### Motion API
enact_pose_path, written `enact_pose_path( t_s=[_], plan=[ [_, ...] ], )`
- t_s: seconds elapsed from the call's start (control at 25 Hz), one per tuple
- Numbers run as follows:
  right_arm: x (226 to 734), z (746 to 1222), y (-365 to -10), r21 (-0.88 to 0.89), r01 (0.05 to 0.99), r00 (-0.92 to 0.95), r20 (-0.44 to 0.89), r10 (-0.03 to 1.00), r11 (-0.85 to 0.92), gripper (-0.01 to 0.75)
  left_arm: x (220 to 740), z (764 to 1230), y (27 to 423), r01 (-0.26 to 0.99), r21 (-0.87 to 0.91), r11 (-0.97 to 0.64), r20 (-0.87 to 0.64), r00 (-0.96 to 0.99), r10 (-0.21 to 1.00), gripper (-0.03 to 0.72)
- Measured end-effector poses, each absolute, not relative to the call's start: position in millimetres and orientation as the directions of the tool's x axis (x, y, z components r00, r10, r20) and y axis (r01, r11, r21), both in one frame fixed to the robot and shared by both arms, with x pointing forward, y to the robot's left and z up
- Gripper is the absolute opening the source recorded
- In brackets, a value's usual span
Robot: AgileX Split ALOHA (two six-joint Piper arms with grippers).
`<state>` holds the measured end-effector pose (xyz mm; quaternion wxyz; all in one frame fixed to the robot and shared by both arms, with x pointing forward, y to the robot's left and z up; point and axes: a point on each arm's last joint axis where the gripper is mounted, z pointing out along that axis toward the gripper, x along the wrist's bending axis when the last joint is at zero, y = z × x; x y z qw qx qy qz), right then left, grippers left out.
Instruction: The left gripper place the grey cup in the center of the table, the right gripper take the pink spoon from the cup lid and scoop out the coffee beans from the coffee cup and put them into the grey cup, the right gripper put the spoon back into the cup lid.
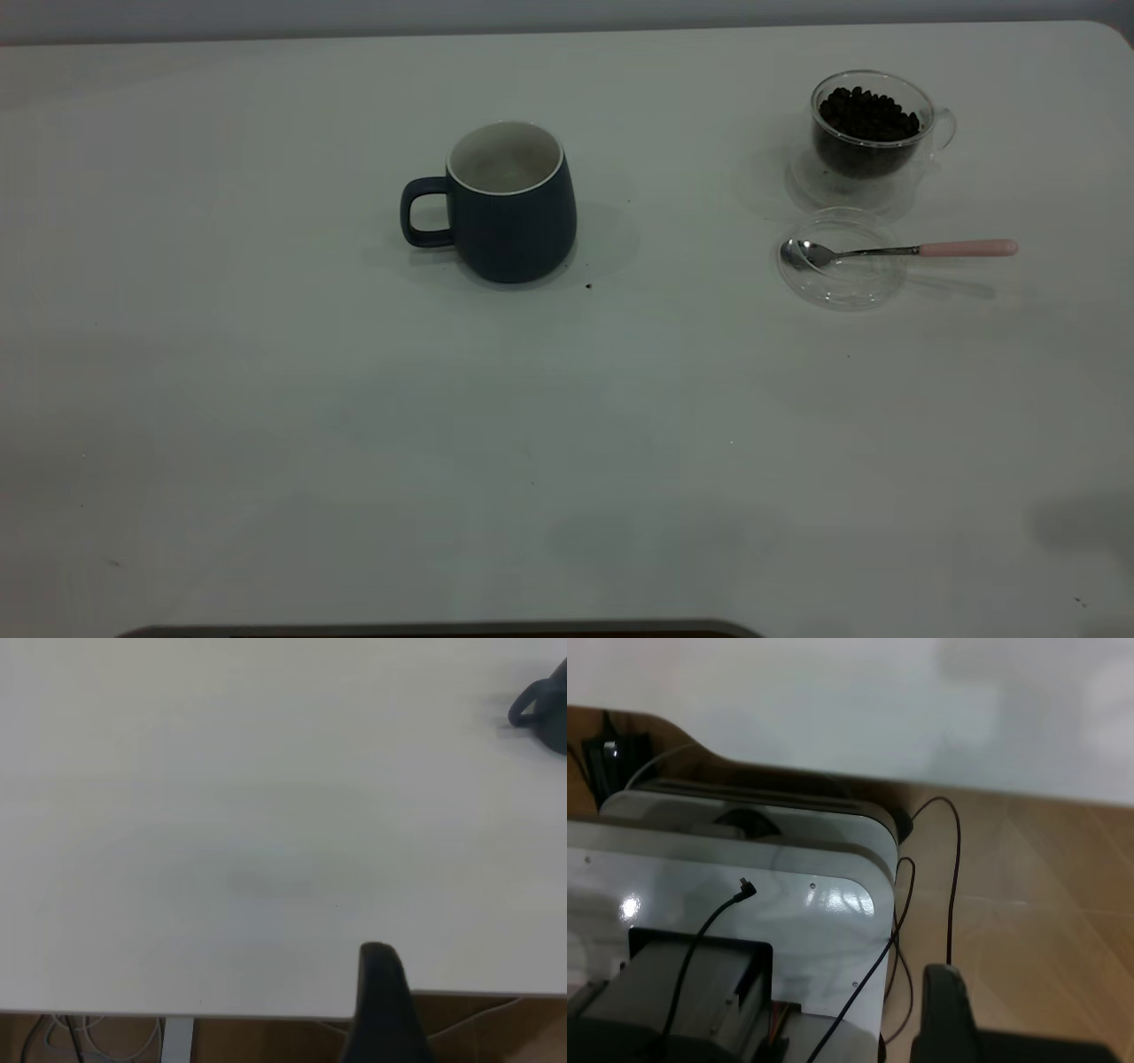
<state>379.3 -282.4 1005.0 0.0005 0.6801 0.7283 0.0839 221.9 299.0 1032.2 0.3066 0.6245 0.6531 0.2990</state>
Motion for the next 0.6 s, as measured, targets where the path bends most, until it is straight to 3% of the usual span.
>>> enact_pose_path(
  t_s=[0.24, 0.6],
  plan=[
    [337.0, 1004.3, -288.1, 0.267, 0.964, -0.016, 0.082, 0.996, -0.006, 0.564, 221.9, 1032.2, 299.0, 0.632, 0.773, 0.044, -0.029, -0.033, 0.999, 0.567],
    [284.9, 1034.2, -290.2, 0.625, 0.78, -0.041, 0.092, 0.995, -0.026, 0.564, 221.9, 1032.2, 299.0, 0.632, 0.773, 0.044, -0.029, -0.033, 0.999, 0.567]
  ],
)
